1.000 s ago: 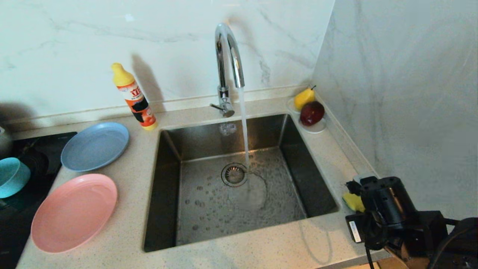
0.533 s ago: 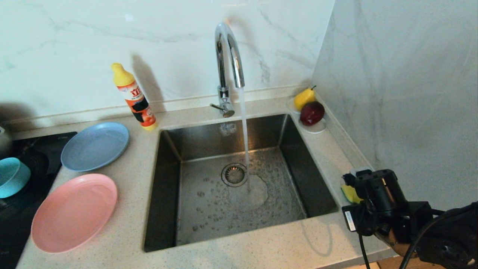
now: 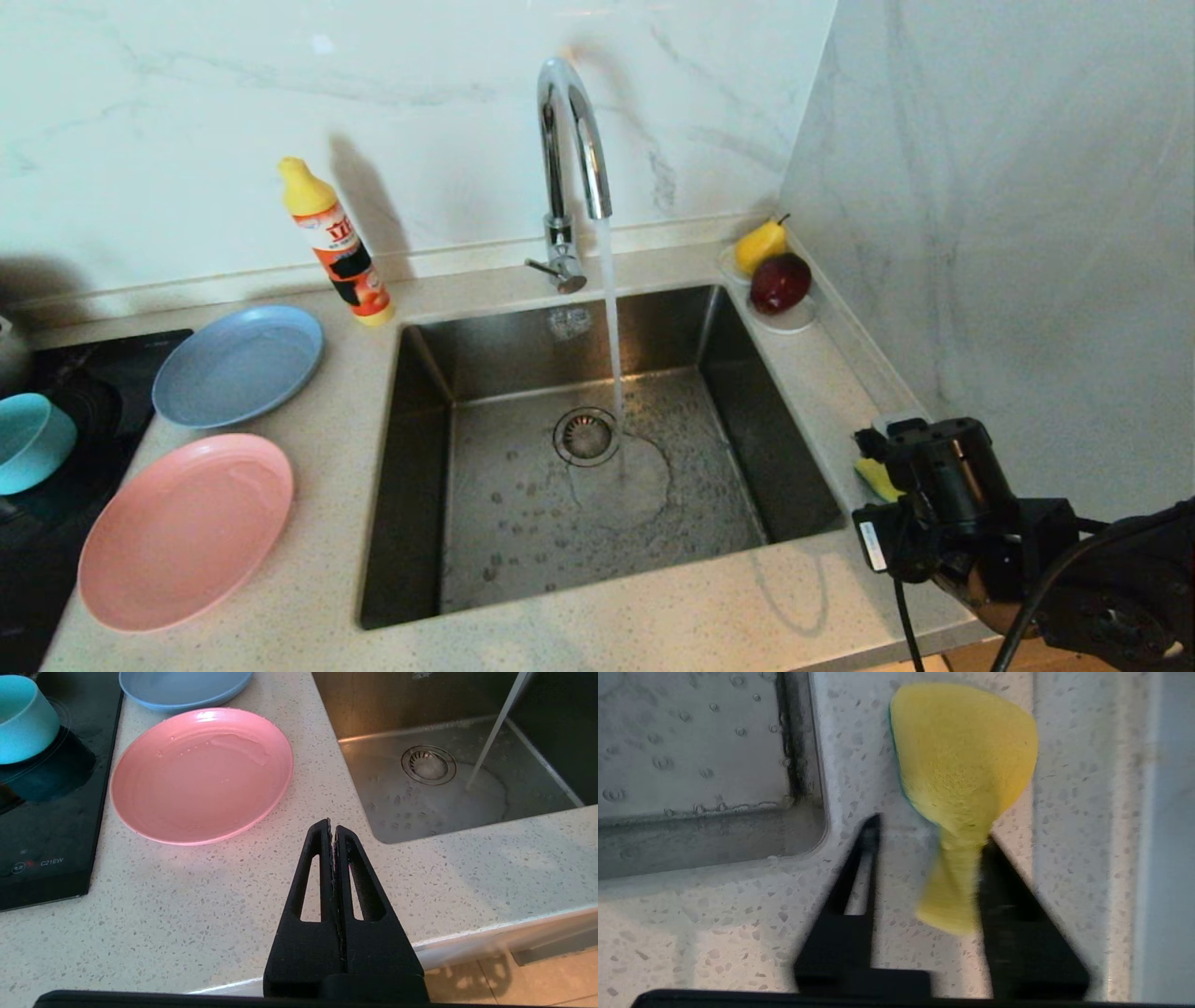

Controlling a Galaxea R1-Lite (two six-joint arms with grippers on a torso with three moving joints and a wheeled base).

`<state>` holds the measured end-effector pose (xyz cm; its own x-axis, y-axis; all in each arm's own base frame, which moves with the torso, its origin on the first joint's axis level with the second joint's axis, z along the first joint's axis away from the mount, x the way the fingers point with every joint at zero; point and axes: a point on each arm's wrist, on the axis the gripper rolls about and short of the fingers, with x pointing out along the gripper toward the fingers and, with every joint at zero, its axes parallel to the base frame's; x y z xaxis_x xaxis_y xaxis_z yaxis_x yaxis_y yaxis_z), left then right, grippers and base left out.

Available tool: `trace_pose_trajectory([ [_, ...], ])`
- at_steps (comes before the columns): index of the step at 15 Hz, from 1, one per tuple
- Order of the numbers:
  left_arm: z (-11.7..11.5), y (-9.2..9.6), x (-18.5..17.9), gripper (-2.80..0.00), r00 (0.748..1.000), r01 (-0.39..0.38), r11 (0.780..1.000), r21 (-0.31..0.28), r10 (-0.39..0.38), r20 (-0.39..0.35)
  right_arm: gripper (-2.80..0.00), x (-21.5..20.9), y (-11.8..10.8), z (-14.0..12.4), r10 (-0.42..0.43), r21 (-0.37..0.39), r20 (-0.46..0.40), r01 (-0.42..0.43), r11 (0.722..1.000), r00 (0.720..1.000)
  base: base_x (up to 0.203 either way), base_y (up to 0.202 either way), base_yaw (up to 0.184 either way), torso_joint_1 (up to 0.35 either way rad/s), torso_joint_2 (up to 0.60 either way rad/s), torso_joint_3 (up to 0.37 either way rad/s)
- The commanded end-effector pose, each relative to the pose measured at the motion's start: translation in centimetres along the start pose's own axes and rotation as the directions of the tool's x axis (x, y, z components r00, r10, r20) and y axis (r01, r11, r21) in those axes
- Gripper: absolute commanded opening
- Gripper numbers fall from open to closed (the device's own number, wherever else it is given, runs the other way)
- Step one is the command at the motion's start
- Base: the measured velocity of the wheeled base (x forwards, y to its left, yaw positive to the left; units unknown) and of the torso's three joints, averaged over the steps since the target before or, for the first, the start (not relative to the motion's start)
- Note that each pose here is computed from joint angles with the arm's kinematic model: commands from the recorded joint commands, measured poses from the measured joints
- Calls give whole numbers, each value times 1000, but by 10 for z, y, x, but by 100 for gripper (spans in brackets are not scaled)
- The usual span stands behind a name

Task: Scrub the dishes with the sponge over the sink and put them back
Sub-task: Put down the sponge

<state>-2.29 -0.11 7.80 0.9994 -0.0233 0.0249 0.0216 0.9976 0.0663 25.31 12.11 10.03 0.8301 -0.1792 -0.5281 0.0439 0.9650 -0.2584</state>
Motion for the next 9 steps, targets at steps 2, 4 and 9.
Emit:
trace_pose_trajectory([
  [2, -5, 0, 1, -280, 1000, 1, 1000, 0, -1, -20, 0, -3, -1, 2, 2, 14, 13, -2, 1000, 1000, 0, 0, 0, 0, 0, 0],
  [4, -5, 0, 1, -280, 1000, 1, 1000, 0, -1, -20, 0, -5, 0, 6, 13, 23, 26, -13, 1000, 1000, 0, 0, 0, 0, 0, 0],
  [9, -5, 0, 1, -280, 1000, 1, 1000, 0, -1, -20, 0, -7, 6, 11, 30, 64, 40, -32, 997, 999, 0, 0, 0, 0, 0, 0],
])
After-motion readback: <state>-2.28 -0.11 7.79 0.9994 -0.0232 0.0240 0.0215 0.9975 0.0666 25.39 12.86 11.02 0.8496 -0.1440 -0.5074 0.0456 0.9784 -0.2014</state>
